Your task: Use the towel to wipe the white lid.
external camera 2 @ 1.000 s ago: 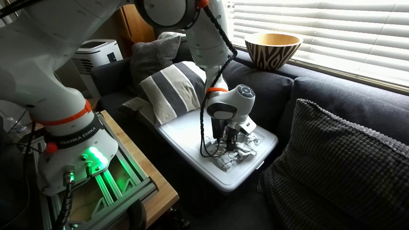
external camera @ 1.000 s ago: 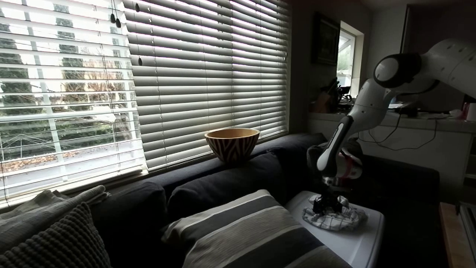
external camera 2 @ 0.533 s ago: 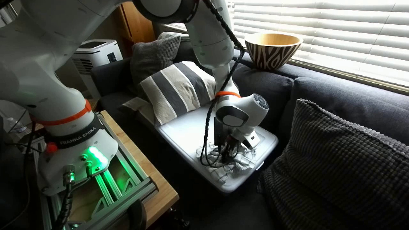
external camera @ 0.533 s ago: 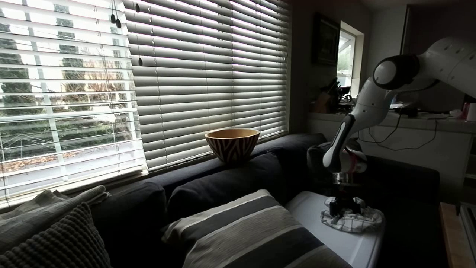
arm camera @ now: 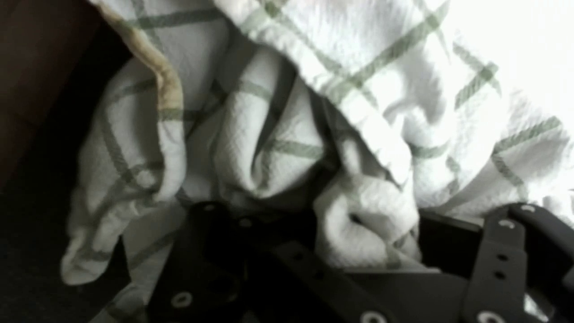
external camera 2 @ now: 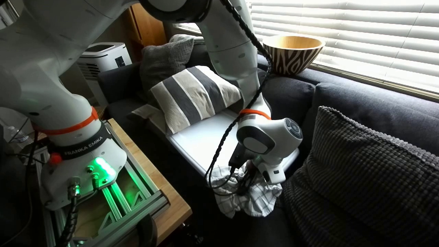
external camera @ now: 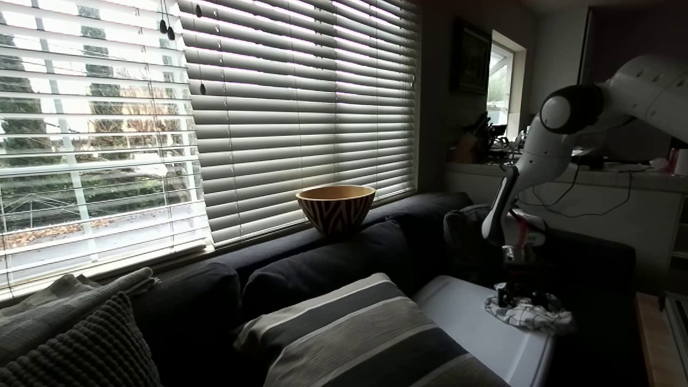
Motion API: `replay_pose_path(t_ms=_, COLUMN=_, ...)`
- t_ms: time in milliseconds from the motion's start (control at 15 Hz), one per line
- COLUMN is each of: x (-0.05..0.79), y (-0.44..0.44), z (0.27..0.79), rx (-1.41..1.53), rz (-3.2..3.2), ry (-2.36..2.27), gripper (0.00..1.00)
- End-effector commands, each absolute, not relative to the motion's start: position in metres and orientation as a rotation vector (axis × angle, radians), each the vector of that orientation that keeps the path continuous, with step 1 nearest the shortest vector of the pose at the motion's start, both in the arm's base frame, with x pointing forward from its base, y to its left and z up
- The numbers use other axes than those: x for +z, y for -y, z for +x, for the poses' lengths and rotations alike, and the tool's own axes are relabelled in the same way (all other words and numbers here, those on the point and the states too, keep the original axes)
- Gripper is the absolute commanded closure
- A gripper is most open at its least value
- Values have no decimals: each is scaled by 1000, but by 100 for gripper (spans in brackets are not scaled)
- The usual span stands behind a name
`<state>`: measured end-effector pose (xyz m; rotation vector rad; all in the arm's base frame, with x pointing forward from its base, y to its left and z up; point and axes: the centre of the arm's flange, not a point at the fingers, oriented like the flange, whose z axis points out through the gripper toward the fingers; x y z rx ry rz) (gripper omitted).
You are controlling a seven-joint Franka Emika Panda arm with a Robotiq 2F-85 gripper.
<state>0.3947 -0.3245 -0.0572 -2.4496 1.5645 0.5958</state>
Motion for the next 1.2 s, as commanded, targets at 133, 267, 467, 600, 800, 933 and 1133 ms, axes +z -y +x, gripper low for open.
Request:
replay_pose_path(t_ms=133, x=-73, y=374, z=324, rx=469, rz=-2255, ry=-1908, gripper=96)
replay_pose_path(t_ms=267, x=-59, y=373, z=313, rx=395, rz=-2188, ry=-1974, gripper=96)
replay_pose_path(t_ms=467, x=-26, y=376, z=283, rx=168, rz=-2140, ry=-2075, gripper=96)
replay_pose_path(t_ms=600, x=-1, y=371, z=252, rx=-20, rz=-2155, ry=-2123, gripper=96)
replay_pose_path(t_ms=800, x=36, y=352, z=216, rx=-281, rz=-2211, ry=-2162, gripper=96)
replay_pose_path(t_ms=933, x=68, y=340, z=206, rx=-445, rz=-2272, ry=-2164, gripper=96)
replay_pose_path(t_ms=1133, x=124, y=332, z=214, rx=-711, rz=-2382, ry=-2125, gripper=96)
